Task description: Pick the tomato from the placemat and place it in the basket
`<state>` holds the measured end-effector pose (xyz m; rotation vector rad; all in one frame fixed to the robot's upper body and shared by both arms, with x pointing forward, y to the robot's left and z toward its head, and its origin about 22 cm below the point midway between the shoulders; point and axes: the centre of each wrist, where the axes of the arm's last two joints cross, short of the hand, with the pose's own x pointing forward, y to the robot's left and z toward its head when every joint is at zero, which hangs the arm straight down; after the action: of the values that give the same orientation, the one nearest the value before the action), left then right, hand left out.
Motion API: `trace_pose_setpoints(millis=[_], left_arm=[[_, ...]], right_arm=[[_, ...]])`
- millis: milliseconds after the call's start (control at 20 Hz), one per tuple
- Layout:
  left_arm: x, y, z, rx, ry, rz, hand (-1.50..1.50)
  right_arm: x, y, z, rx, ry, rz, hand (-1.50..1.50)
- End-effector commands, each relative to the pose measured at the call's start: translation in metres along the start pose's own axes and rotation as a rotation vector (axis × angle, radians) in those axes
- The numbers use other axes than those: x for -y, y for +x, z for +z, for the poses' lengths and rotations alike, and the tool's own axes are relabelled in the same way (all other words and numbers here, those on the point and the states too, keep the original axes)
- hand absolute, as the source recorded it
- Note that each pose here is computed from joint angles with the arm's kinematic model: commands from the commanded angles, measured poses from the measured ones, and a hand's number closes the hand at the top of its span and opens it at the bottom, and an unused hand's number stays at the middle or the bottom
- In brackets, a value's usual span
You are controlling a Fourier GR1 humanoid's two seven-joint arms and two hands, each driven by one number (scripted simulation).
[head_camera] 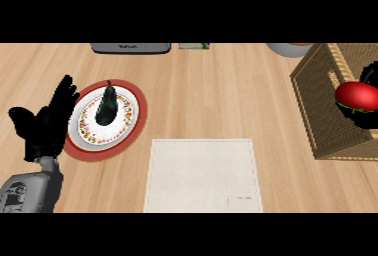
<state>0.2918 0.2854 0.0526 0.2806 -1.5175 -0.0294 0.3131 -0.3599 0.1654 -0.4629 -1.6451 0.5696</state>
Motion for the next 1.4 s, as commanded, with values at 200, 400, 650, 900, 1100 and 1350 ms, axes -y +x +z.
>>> trace_pose_setpoints(millis=[200,400,650,900,1100,1350], left_arm=[[-0.004,-0.005,-0.005,0.007,0.0,0.006,0.0],[-0.016,-0.015,0.011,-0.009,-0.02,-0.003,0.0],[-0.005,-0.005,0.001,0.017,-0.01,0.003,0.0],[-0.004,-0.019,0.0,0.005,-0.008,0.009,0.0],[-0.006,-0.012,-0.004,-0.005,-0.002,-0.009,0.0],[-0.004,-0.003,-0.002,0.004,-0.016,-0.014,0.0]], right_arm=[[0.053,0.023,-0.003,0.196,-0.008,0.464,1.5],[0.028,0.004,-0.001,0.348,-0.06,0.625,1.5],[0.021,-0.021,-0.021,0.391,-0.116,0.737,1.5],[0.01,-0.018,-0.049,0.364,-0.099,0.72,1.5],[0.014,-0.008,-0.05,0.299,-0.068,0.766,1.5],[0.024,-0.031,-0.055,0.184,0.086,0.854,1.5]])
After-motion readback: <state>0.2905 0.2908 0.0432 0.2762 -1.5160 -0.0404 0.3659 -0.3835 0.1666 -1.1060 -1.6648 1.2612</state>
